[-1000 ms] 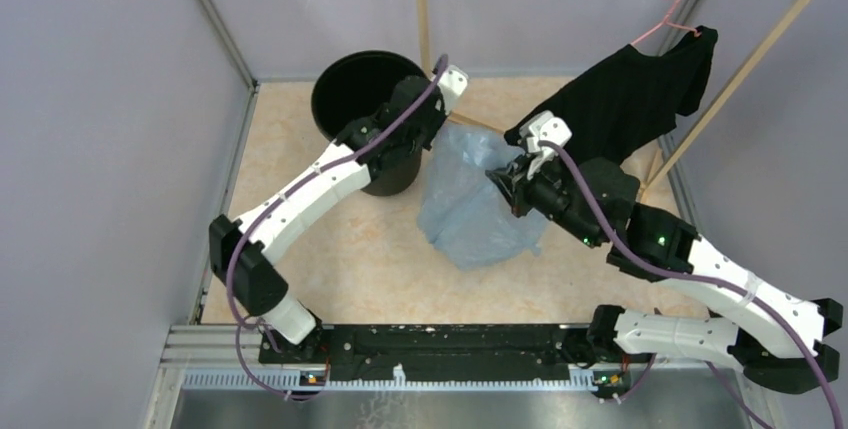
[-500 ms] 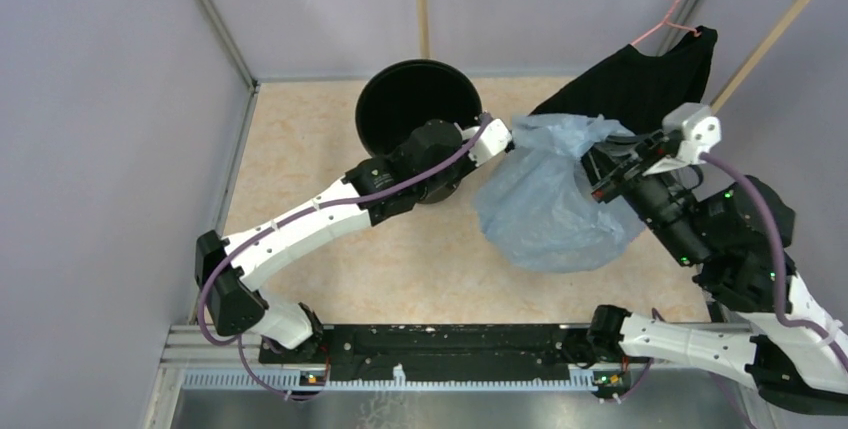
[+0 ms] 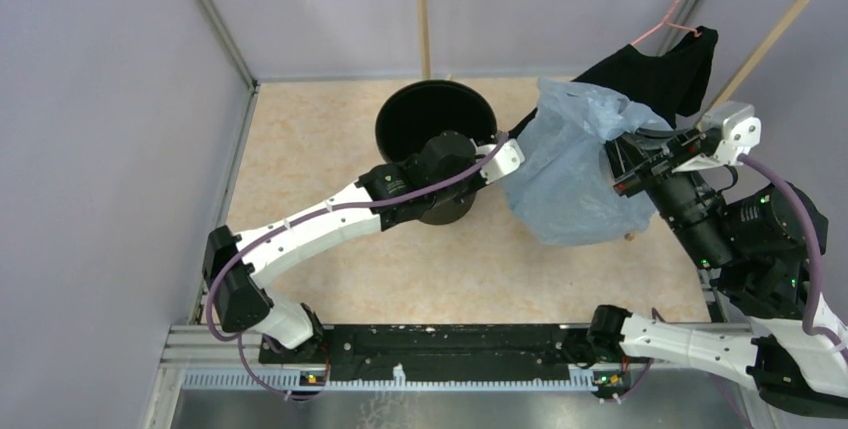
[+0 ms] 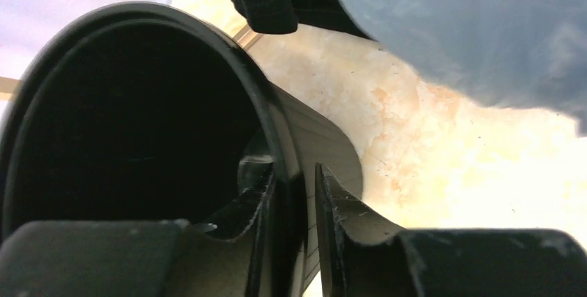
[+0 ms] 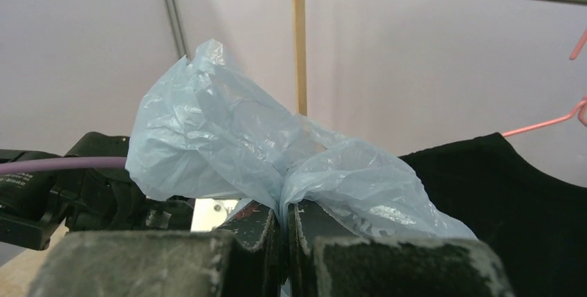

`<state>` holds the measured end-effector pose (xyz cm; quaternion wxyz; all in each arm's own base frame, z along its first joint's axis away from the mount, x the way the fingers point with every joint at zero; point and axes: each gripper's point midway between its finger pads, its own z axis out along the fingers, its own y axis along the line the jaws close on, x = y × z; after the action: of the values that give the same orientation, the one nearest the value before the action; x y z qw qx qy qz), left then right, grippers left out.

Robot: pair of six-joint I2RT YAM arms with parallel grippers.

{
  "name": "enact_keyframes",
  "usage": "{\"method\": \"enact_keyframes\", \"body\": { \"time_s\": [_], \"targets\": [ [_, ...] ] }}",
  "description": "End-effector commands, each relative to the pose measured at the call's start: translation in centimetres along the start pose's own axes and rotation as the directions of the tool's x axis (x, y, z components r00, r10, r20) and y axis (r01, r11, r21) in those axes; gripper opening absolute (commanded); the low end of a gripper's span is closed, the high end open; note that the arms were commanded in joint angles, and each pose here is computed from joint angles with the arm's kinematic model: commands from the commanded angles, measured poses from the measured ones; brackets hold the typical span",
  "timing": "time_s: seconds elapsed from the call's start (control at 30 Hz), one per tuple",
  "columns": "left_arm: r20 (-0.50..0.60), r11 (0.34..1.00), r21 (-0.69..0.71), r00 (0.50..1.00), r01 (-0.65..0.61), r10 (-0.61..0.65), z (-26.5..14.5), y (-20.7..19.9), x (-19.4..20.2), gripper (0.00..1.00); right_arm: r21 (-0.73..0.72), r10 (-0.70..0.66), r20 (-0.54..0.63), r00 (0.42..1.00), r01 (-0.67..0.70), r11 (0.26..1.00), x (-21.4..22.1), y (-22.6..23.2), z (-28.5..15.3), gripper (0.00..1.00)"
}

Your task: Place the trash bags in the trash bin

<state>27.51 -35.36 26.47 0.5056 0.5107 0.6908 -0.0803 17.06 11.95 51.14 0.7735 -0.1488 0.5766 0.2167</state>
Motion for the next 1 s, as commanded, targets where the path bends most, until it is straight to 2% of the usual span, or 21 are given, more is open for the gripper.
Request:
{"method": "enact_keyframes", "body": {
  "time_s": [0.0, 0.07, 0.17, 0.23, 0.33, 0.4, 0.5, 0.57, 0.63, 0.7, 0.77, 0.97],
  "targets": [
    [0.115, 0.996, -0.084, 0.993, 0.003, 0.007, -1.6, 2.3, -3.4, 0.35, 0.044, 0.007, 0.064, 0.998, -0.010, 0.999, -2.5, -1.5, -0.6, 0.00],
    [0.148, 0.995, -0.102, 0.989, 0.015, 0.000, -2.6, 3.0, -4.2, 0.46, 0.043, 0.003, 0.070, 0.998, -0.006, 0.999, -2.6, -1.4, -0.5, 0.00],
    [0.206, 0.992, -0.123, 0.978, 0.029, -0.003, -4.2, 3.7, -5.1, 0.76, 0.027, 0.006, 0.093, 0.996, -0.009, 1.000, -3.0, -0.8, 0.1, 0.00],
    [0.250, 0.989, -0.141, 0.968, 0.042, -0.006, -5.6, 4.3, -5.8, 0.88, 0.011, 0.008, 0.107, 0.994, -0.009, 1.000, -3.2, -0.1, 0.7, 0.00],
    [0.321, 0.975, -0.208, 0.947, 0.082, -0.012, -8.1, 6.1, -6.9, 0.97, -0.005, -0.001, 0.122, 0.992, 0.002, 1.000, -3.5, 1.0, 2.2, 0.00],
    [0.378, 0.942, -0.309, 0.926, 0.131, -0.005, -10.1, 8.1, -7.2, 0.99, -0.008, -0.022, 0.110, 0.994, 0.023, 1.000, -3.2, 2.0, 3.9, 0.00],
    [0.455, 0.818, -0.518, 0.890, 0.251, 0.015, -14.5, 12.4, -6.7, 0.99, 0.016, -0.072, 0.080, 0.994, 0.071, 0.997, -2.4, 3.2, 6.7, 0.00],
    [0.489, 0.637, -0.675, 0.873, 0.373, 0.007, -18.1, 15.8, -4.7, 0.99, 0.027, -0.084, 0.061, 0.995, 0.082, 0.996, -1.5, 4.4, 9.0, 0.00],
    [0.534, 0.439, -0.758, 0.845, 0.483, -0.009, -22.0, 18.4, -2.3, 0.99, 0.018, -0.064, 0.068, 0.996, 0.063, 0.998, -1.6, 5.7, 10.8, 0.00],
    [0.584, 0.308, -0.769, 0.811, 0.561, -0.018, -24.8, 19.9, -0.3, 0.99, 0.003, -0.026, 0.082, 0.996, 0.026, 1.000, -2.0, 7.0, 12.5, 0.00],
    [0.625, 0.256, -0.749, 0.780, 0.611, -0.031, -25.9, 20.8, 0.9, 0.99, -0.020, 0.030, 0.120, 0.992, -0.028, 0.999, -3.1, 8.4, 14.1, 0.00],
    [0.683, 0.188, -0.710, 0.729, 0.679, -0.054, -27.6, 22.6, 2.9, 0.99, -0.077, 0.210, 0.226, 0.951, -0.198, 0.977, -6.7, 10.9, 17.3, 0.00]
  ]
}}
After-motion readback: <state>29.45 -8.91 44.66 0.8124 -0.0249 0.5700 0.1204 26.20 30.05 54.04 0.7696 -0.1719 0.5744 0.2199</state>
